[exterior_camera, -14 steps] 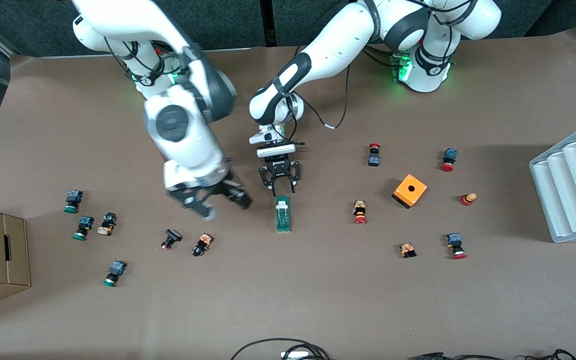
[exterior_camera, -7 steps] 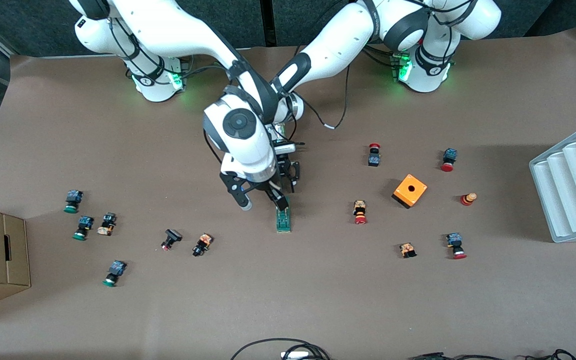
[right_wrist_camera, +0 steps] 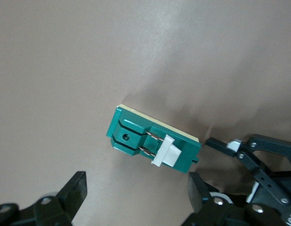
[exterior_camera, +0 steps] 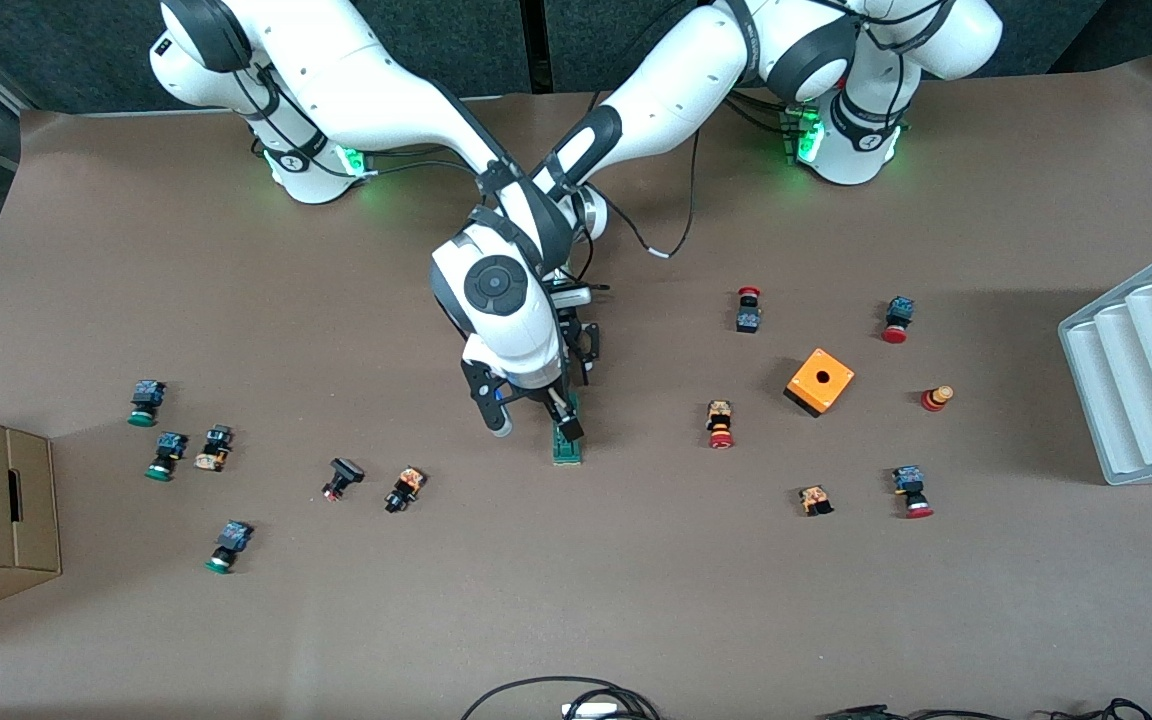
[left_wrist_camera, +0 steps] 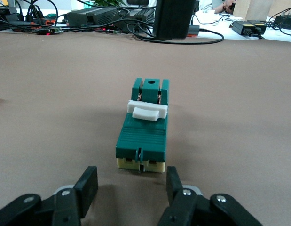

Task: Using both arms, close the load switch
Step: 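Lower the right gripper onto the white toggle of the switch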

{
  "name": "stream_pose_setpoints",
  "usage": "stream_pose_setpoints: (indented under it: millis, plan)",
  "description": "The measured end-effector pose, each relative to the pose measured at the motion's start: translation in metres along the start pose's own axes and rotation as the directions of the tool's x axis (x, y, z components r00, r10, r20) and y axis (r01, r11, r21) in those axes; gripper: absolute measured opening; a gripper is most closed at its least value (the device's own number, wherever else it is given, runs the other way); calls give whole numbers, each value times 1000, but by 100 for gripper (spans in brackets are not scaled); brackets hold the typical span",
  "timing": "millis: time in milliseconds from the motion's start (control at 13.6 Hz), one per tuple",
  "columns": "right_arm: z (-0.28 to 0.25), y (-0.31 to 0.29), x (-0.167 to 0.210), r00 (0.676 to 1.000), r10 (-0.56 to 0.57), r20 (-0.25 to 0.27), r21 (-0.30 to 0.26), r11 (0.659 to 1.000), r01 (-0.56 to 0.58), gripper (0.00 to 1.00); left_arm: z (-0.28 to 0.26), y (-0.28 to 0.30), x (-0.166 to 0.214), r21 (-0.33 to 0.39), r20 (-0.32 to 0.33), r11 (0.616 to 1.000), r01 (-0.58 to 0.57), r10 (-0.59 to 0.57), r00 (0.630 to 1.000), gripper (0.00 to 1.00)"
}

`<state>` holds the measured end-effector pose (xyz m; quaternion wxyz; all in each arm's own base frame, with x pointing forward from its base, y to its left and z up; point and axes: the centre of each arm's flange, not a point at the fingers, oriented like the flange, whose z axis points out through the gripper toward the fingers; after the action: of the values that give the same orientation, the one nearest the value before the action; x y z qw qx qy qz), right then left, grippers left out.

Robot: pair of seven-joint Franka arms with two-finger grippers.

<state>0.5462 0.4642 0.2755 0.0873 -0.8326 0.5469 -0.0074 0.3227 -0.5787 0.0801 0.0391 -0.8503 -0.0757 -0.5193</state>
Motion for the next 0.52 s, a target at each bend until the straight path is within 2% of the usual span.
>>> stream_pose_setpoints:
  millis: [516]
  plan:
    - [30, 5, -4, 1000, 9, -6, 0, 1000, -9, 84, 0, 0, -1, -2, -3, 1000, 8, -8, 1000, 67]
